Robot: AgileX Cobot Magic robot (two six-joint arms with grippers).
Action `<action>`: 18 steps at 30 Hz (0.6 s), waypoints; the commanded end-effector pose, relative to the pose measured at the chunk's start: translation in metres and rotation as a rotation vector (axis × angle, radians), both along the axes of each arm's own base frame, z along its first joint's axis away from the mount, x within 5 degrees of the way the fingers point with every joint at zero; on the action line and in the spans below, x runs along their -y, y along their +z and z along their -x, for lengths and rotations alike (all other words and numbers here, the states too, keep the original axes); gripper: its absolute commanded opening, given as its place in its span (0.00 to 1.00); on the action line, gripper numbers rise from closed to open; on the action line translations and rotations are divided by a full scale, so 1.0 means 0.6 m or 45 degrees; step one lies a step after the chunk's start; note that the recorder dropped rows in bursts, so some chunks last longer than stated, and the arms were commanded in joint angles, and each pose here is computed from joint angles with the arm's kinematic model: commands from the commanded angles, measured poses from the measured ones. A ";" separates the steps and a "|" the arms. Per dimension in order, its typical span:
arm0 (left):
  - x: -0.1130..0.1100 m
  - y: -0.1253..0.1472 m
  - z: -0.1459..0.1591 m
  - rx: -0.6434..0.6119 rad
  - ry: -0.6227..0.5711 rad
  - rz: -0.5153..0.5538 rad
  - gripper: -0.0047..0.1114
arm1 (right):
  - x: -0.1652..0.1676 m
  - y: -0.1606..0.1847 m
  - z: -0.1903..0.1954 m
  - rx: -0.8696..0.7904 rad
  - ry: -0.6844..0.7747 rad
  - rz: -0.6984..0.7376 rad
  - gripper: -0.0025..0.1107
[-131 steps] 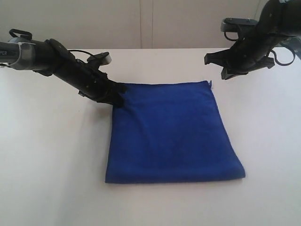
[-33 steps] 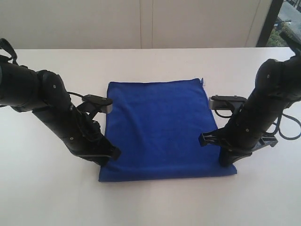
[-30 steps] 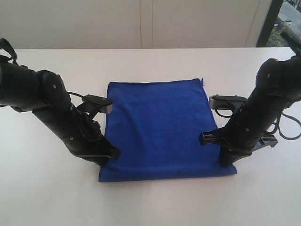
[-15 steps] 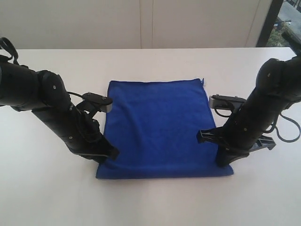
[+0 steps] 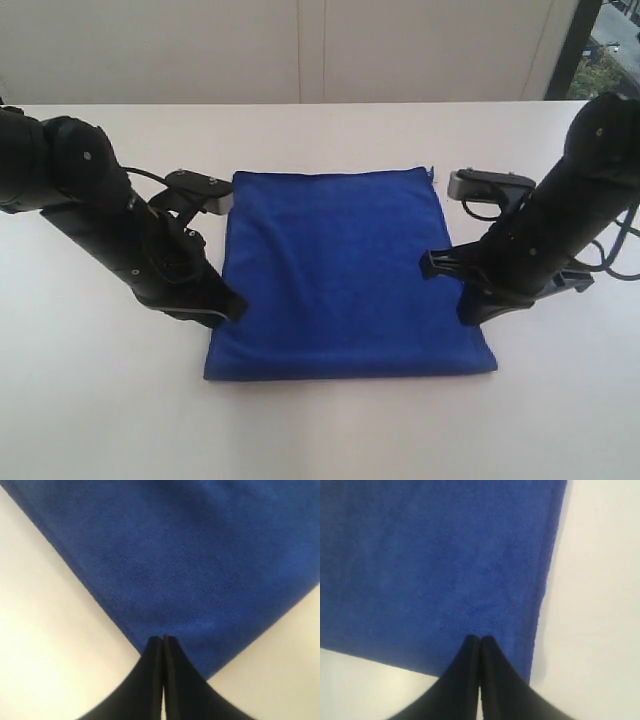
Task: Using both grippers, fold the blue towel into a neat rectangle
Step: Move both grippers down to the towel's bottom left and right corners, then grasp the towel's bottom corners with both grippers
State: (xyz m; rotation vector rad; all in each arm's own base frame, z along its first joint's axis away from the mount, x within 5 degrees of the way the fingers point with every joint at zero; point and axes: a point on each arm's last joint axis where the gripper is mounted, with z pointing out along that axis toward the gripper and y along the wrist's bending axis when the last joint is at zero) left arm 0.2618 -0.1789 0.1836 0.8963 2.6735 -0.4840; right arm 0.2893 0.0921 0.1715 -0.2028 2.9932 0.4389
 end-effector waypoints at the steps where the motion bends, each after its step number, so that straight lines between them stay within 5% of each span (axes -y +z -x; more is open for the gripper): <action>1: -0.006 0.033 0.021 -0.002 -0.053 0.023 0.04 | 0.005 0.042 0.009 0.127 0.097 0.015 0.02; 10: -0.017 0.062 0.055 0.188 -0.802 -0.051 0.04 | 0.012 0.086 0.036 0.329 0.704 0.104 0.02; 18: -0.005 0.031 0.050 0.181 -1.015 -0.016 0.04 | 0.006 0.051 0.067 0.389 1.285 0.119 0.08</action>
